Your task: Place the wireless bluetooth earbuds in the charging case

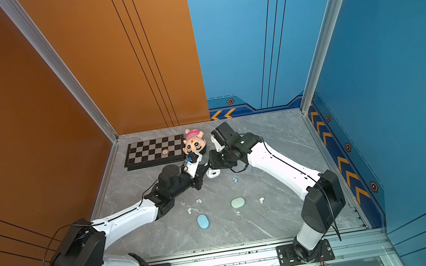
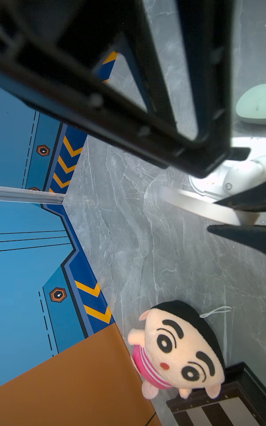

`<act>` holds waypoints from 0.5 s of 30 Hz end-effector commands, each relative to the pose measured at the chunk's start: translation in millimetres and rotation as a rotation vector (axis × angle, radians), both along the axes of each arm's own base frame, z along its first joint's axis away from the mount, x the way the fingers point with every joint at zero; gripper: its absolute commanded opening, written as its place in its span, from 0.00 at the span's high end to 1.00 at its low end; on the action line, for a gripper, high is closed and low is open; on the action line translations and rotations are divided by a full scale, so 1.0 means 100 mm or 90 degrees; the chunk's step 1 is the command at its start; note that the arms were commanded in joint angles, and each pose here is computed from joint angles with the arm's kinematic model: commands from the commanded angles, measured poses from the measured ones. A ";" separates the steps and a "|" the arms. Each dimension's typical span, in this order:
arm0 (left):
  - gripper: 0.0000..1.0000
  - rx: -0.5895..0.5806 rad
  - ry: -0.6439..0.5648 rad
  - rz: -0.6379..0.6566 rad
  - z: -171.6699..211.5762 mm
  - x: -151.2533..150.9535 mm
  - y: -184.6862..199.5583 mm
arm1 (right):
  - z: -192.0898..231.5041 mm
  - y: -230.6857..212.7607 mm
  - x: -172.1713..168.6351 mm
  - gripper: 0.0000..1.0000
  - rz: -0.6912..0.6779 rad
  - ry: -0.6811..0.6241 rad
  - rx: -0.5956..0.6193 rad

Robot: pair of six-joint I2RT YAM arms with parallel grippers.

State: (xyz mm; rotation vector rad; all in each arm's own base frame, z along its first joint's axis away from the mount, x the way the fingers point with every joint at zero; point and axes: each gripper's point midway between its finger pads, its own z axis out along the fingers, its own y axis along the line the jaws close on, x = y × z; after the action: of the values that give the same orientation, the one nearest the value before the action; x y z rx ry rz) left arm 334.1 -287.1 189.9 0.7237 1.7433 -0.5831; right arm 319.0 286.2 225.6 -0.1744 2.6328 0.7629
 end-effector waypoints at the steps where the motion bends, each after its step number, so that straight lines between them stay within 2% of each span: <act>1: 1.00 -0.020 -0.035 -0.013 0.22 0.00 -0.05 | 0.13 -0.10 0.06 0.63 -0.037 -0.021 0.004; 15: 1.00 -0.030 -0.051 -0.015 0.36 -0.01 -0.06 | -0.08 -0.05 0.05 0.60 -0.017 -0.023 -0.061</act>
State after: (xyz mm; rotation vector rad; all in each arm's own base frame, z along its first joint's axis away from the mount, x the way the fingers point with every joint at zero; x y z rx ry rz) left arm 333.5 -286.8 194.6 0.7215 1.7320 -0.5845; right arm 322.9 280.9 224.8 -0.1454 2.6169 0.6857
